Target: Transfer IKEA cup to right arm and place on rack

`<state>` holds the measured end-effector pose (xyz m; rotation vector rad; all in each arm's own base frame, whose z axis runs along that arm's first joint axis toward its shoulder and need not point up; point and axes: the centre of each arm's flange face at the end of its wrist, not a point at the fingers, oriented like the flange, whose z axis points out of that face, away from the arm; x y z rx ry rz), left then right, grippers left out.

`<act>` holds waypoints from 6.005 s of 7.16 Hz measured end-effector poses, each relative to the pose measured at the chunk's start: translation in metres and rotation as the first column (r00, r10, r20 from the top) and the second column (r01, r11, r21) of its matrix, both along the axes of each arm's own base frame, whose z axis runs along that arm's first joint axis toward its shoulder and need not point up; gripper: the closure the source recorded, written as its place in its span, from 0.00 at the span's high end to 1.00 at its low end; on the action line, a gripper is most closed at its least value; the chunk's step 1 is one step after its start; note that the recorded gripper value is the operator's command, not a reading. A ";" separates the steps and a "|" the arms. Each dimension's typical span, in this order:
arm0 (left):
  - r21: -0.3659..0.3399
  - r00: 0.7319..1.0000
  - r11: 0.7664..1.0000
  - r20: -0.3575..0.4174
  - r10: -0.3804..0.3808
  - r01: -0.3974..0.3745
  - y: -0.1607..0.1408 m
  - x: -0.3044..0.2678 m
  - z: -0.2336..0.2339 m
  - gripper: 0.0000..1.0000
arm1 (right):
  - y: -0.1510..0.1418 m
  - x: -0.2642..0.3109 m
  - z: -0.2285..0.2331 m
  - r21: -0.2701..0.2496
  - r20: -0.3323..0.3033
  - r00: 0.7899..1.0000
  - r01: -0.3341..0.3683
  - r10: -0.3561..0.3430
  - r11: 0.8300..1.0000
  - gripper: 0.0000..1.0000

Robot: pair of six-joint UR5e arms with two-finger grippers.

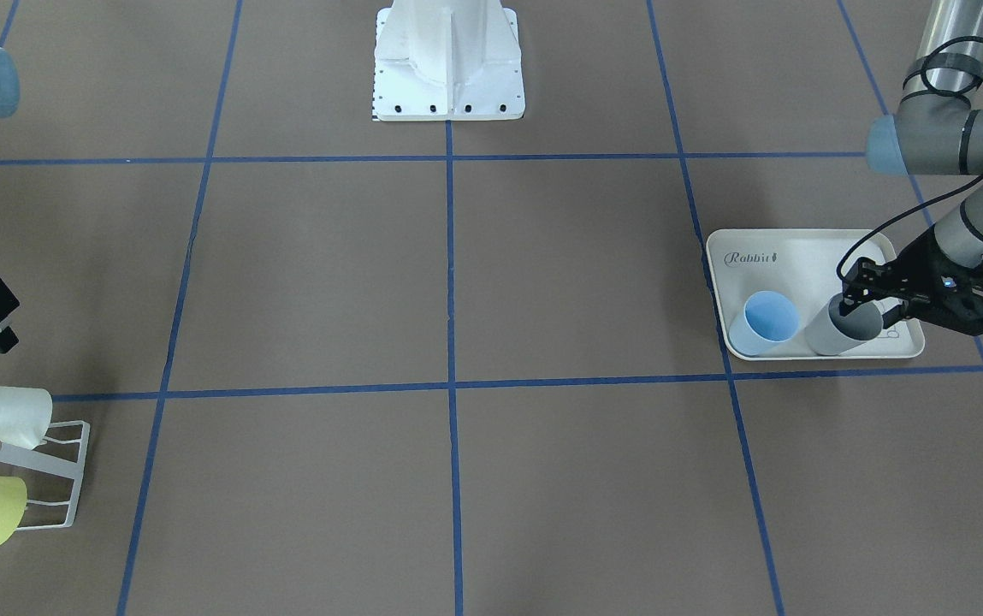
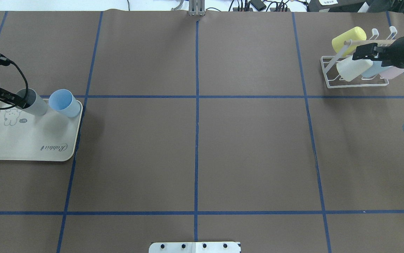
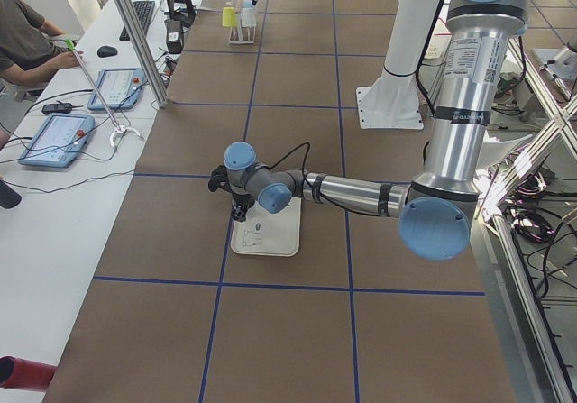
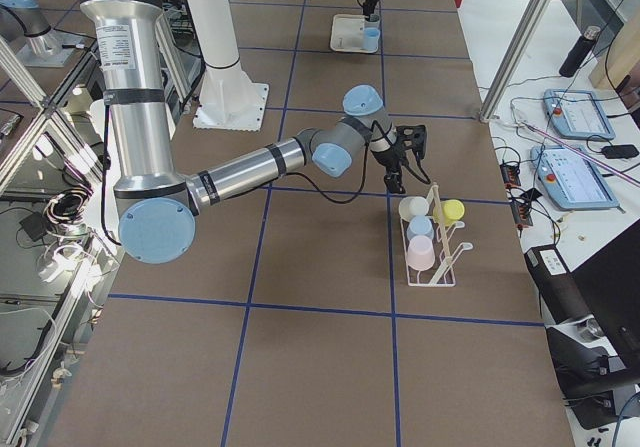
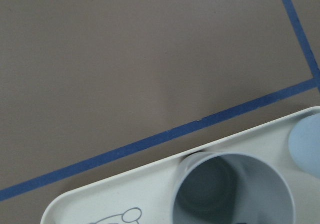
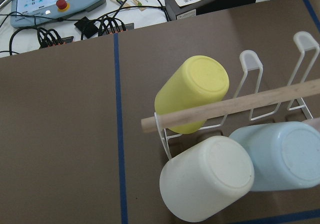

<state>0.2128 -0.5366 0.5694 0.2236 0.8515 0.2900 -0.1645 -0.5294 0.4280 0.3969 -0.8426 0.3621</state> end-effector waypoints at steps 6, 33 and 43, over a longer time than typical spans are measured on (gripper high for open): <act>0.028 0.980 0.980 0.023 -0.197 0.196 -0.025 -0.112 -0.068 0.00 | 0.002 0.000 -0.008 0.010 0.009 1.000 0.000 0.000 1.000 1.00; -0.503 0.040 0.833 -0.860 -0.508 -0.229 0.118 0.156 -0.464 0.00 | 0.138 -0.095 -0.334 -0.213 0.939 0.306 0.164 0.156 0.963 1.00; -0.473 0.026 0.838 -0.874 -0.485 -0.271 0.134 0.159 -0.482 0.12 | 0.137 -0.094 -0.333 -0.253 0.938 0.285 0.174 0.197 0.952 0.04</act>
